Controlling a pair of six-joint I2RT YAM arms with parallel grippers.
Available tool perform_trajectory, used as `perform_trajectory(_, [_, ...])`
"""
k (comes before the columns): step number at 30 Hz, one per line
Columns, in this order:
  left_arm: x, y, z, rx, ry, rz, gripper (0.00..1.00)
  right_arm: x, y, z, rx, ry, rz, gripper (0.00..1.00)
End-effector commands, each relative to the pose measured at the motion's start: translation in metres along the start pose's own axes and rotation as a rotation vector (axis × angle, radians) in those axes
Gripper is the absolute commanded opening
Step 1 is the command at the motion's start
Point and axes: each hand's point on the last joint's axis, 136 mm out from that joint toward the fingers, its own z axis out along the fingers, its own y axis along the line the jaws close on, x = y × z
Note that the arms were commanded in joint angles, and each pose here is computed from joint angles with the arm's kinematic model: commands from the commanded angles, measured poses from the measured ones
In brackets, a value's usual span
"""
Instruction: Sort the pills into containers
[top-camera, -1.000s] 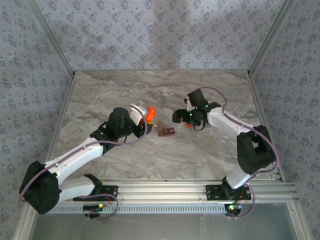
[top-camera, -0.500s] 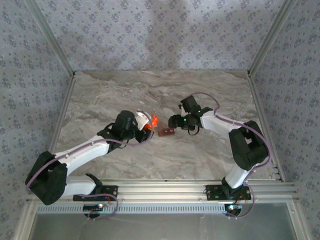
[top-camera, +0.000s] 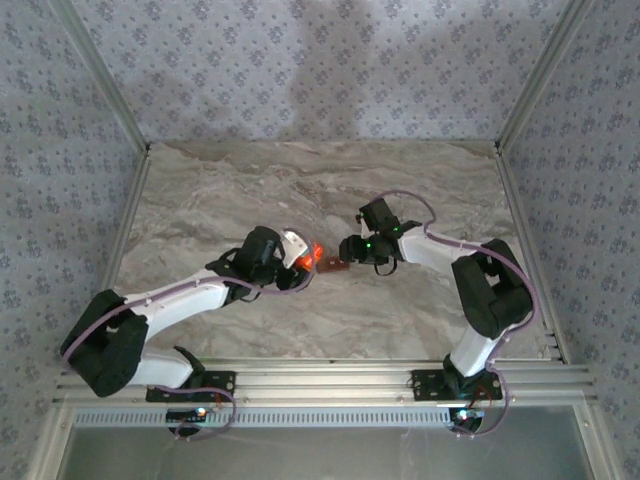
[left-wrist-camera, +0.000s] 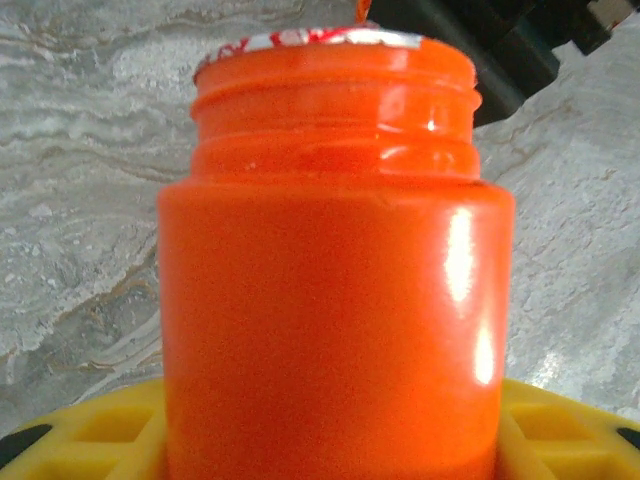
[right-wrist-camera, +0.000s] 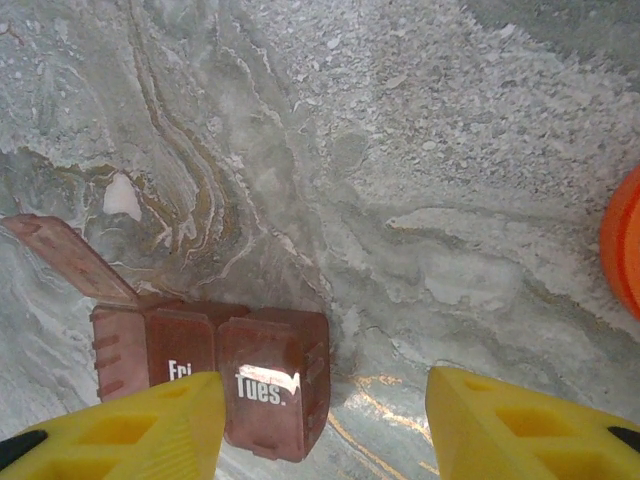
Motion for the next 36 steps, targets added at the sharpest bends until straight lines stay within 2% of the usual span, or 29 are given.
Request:
perform_trajectory(1, [0.002,-0.005,0.004,0.021,0.008,-0.01,0.0,0.002,-0.003,0.007,0.006,0.006,-0.008,0.57])
perform_trajectory(19, [0.022,-0.013,0.025,0.075,0.09,-0.044,0.0,0.006,-0.002,0.015,-0.024,0.027,0.0,0.52])
perform_trajectory(36, [0.024,-0.013,0.034,0.086,0.126,-0.037,0.0,0.011,-0.001,0.025,-0.046,0.047,0.012,0.49])
